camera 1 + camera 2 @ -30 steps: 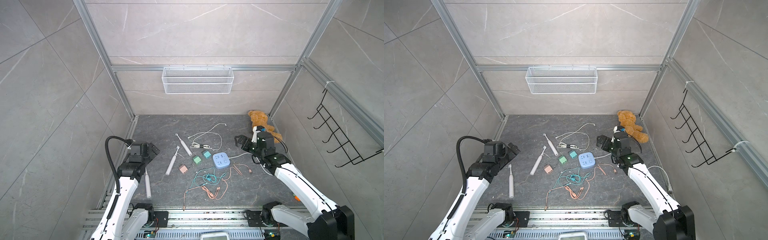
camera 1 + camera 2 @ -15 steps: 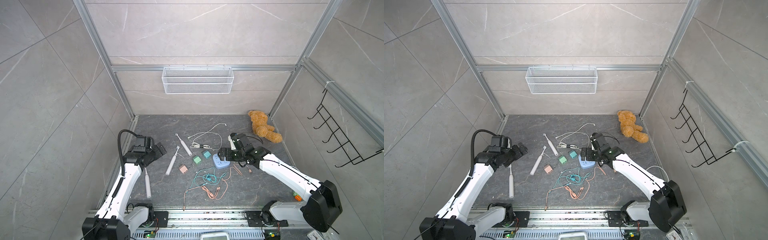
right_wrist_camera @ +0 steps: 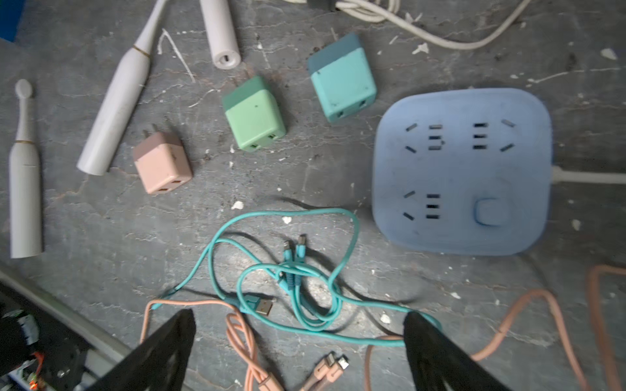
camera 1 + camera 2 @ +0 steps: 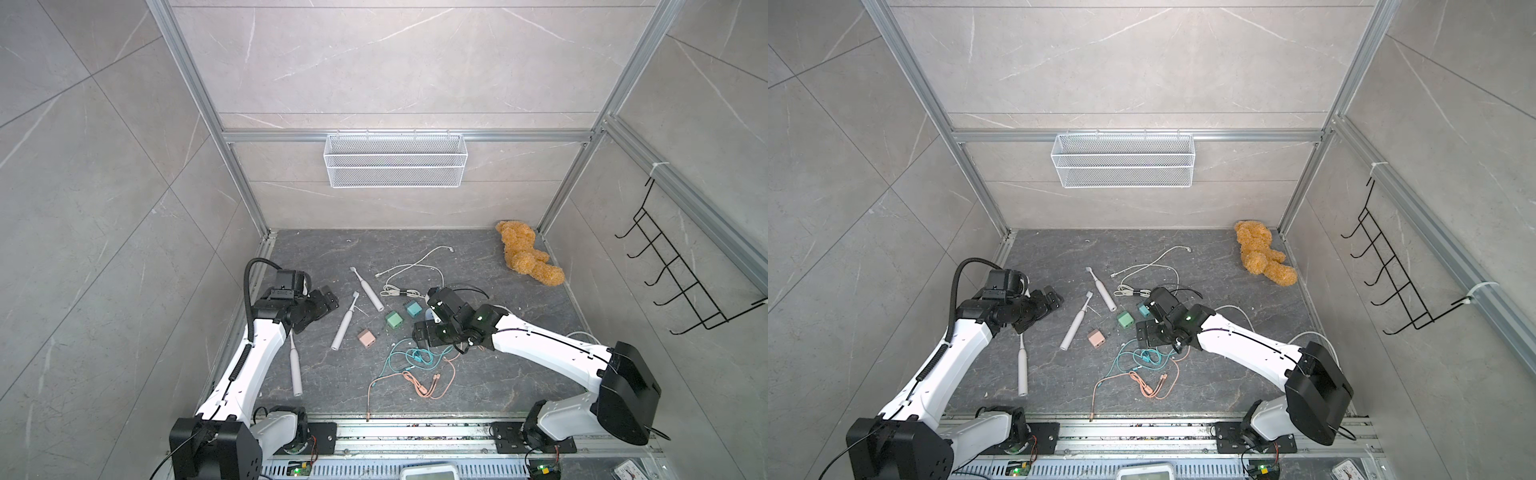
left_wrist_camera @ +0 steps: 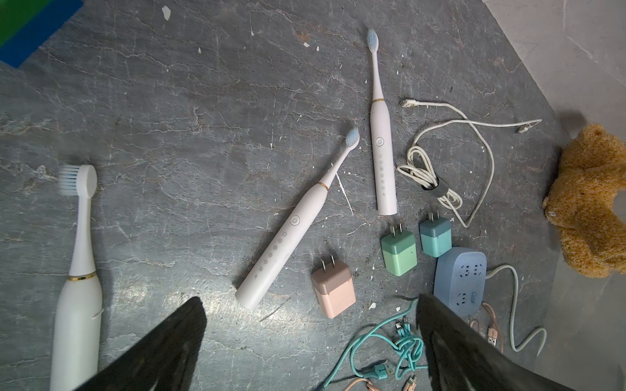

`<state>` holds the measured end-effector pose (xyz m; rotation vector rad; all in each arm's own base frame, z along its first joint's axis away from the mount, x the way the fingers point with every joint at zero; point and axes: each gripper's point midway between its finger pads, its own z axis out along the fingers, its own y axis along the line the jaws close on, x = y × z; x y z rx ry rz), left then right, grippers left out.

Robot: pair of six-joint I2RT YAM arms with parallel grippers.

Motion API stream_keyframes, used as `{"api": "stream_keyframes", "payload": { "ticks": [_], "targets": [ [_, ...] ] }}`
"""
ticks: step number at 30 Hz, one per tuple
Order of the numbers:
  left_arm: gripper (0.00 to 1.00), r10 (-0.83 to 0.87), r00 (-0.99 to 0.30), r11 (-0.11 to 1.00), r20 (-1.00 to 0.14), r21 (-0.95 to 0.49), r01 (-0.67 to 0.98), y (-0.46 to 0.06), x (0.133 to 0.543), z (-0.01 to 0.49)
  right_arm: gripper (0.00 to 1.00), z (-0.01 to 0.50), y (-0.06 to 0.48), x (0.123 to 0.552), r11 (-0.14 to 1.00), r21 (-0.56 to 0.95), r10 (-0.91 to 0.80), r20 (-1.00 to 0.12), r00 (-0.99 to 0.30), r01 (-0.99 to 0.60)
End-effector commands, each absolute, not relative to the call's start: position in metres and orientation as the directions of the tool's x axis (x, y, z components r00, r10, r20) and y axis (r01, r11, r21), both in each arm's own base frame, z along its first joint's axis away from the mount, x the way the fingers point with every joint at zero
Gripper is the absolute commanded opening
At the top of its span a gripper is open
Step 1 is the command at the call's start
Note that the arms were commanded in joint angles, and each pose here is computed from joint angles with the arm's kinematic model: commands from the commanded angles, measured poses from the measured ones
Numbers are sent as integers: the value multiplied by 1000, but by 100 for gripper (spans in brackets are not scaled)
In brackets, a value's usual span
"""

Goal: Charge the electric toothbrush
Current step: Pick up the charging cable from the center of the board.

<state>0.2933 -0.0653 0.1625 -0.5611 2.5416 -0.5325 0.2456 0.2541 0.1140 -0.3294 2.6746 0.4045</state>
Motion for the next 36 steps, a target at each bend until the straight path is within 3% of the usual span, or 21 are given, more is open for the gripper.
{"api": "stream_keyframes", "payload": {
  "ticks": [1,6,10,19,25,30,36],
  "targets": [
    [99,-458,-815,831,-355,-496,-251,-75,294,166,97,119,234,258,967,127,-140,-466,-874,-222],
    [99,-478,-817,819,-323,-501,-282,-75,290,162,97,130,200,267,985,-53,-166,-487,-857,-161],
    [99,-508,-815,798,-279,-508,-323,-76,283,154,97,136,168,270,993,-96,-105,-484,-869,-67],
    [99,-565,-807,739,-172,-540,-402,-83,272,137,97,132,134,271,994,68,112,-455,-884,91],
    [98,-594,-795,708,-124,-550,-443,-87,267,126,94,130,163,285,984,178,83,-415,-906,8],
    [97,-582,-802,721,-132,-539,-435,-86,267,122,94,148,178,324,981,193,85,-497,-863,-15],
    [95,-540,-835,734,-105,-545,-405,-95,264,115,90,144,215,347,952,303,114,-456,-883,-33]
  ]
}}
